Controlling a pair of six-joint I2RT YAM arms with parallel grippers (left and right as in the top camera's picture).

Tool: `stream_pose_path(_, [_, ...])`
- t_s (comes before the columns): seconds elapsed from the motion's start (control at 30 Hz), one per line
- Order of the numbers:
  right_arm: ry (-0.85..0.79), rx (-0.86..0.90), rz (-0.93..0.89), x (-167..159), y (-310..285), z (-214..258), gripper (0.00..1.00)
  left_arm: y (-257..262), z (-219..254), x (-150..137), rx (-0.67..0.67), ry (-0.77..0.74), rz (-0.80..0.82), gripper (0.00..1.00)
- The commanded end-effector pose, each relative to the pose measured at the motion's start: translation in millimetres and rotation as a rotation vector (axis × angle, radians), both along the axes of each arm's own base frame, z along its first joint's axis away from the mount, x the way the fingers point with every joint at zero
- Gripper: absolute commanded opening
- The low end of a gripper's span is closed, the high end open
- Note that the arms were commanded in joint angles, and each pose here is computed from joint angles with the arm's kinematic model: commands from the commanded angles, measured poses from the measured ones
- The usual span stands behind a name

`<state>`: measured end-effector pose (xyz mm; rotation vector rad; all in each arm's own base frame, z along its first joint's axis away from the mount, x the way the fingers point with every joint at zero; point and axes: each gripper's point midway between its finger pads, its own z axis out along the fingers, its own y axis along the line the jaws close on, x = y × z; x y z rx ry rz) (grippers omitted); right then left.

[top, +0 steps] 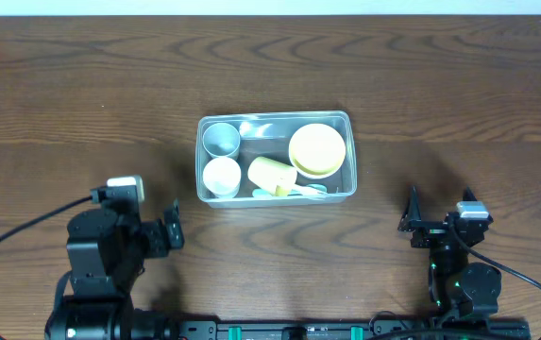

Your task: Pack container

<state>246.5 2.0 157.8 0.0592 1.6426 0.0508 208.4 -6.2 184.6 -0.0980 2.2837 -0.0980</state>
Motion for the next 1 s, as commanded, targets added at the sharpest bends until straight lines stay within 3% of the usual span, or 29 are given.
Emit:
stream_pose_path(0.0, [-0.001, 0.017, -0.005, 0, -1, 0, 0.99, 3, -14, -14, 0.007, 0.012, 0.014, 0.98])
stream_pose_path(0.17, [0.000, 0.017, -0.005, 0, -1, -1, 0.99, 3, -51, -23, 0.006, -0.020, 0.015, 0.98])
stream_pose_path(0.3, [0.000, 0.017, -0.005, 0, -1, -1, 0.99, 2, -69, -8, 0.005, -0.146, 0.014, 0.98])
stream_pose_path(0.5, [0.000, 0.017, -0.005, 0, -1, -1, 0.99, 3, -47, 25, 0.005, -0.469, 0.016, 0.98])
stream_pose_path(0.7, [0.000, 0.017, -0.005, 0, -1, -1, 0.99, 3, -25, 37, 0.103, -0.645, -0.023, 0.98])
stream_pose_path(0.97, [0.000, 0.017, -0.005, 0, -1, -1, 0.99, 11, -47, 35, 0.175, -0.562, -0.007, 0.98])
